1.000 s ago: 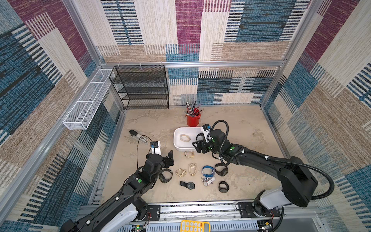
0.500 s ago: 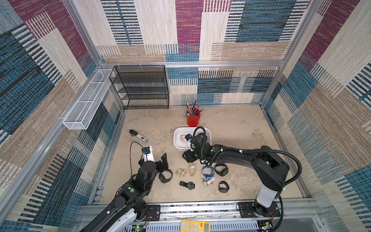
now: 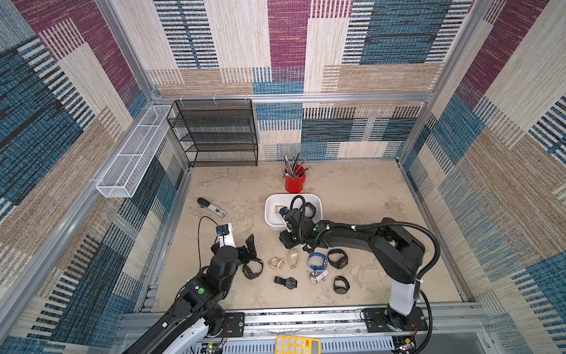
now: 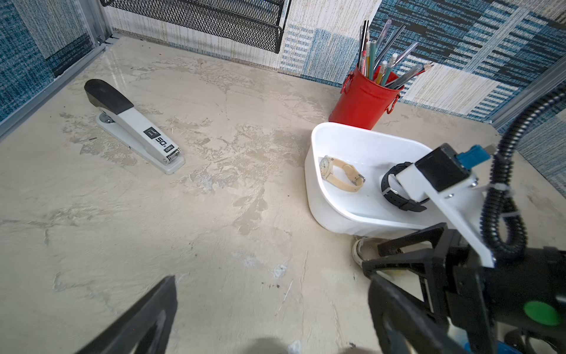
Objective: Put the watch into the storage box
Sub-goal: Pick up the watch at the center of the board.
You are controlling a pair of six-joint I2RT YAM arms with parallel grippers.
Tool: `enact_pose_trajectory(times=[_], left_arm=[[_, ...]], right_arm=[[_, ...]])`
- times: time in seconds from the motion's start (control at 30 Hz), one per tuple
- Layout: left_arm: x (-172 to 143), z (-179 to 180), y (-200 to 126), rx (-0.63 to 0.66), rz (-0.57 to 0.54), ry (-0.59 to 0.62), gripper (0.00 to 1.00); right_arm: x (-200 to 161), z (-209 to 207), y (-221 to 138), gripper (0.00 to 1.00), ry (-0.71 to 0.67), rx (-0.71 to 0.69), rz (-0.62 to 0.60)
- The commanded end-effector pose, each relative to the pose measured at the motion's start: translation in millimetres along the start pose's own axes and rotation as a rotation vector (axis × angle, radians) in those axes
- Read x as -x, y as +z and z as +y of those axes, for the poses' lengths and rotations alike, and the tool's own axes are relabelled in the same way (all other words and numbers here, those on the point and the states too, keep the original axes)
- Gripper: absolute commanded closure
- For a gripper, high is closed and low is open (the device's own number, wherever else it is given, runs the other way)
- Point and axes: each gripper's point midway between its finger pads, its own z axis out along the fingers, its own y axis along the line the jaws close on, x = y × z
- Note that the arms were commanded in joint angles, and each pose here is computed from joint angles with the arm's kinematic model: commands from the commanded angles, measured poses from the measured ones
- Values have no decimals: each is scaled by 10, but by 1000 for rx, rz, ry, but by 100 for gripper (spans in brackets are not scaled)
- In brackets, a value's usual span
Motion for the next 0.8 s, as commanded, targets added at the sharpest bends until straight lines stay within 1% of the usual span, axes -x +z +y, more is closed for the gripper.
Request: enact_pose_trajectory(times=[0.0, 0.07, 0.3, 0.4, 0.57, 0.67, 0.77], left_arm=[[-14, -29, -9, -18, 11, 13, 2], [-25, -48, 0, -30, 10, 22, 2], [-66, -93, 8, -54, 31, 47, 2], [-55, -113, -2, -63, 35, 52, 2], [-64, -181, 12, -99, 35, 66, 2], [-64, -240, 13, -124, 47, 68, 2], [-68, -317, 31, -159, 51, 80, 2]], right_arm=[[58, -1, 34, 54, -16, -16, -17], [55, -3, 61, 55, -18, -17, -18], [-1, 22, 164, 67, -33, -17, 5], [-14, 51, 183, 79, -36, -7, 19], [43, 78, 121, 95, -41, 1, -4], [110, 120, 25, 100, -36, 18, -18], [186, 218, -143, 100, -31, 71, -49]])
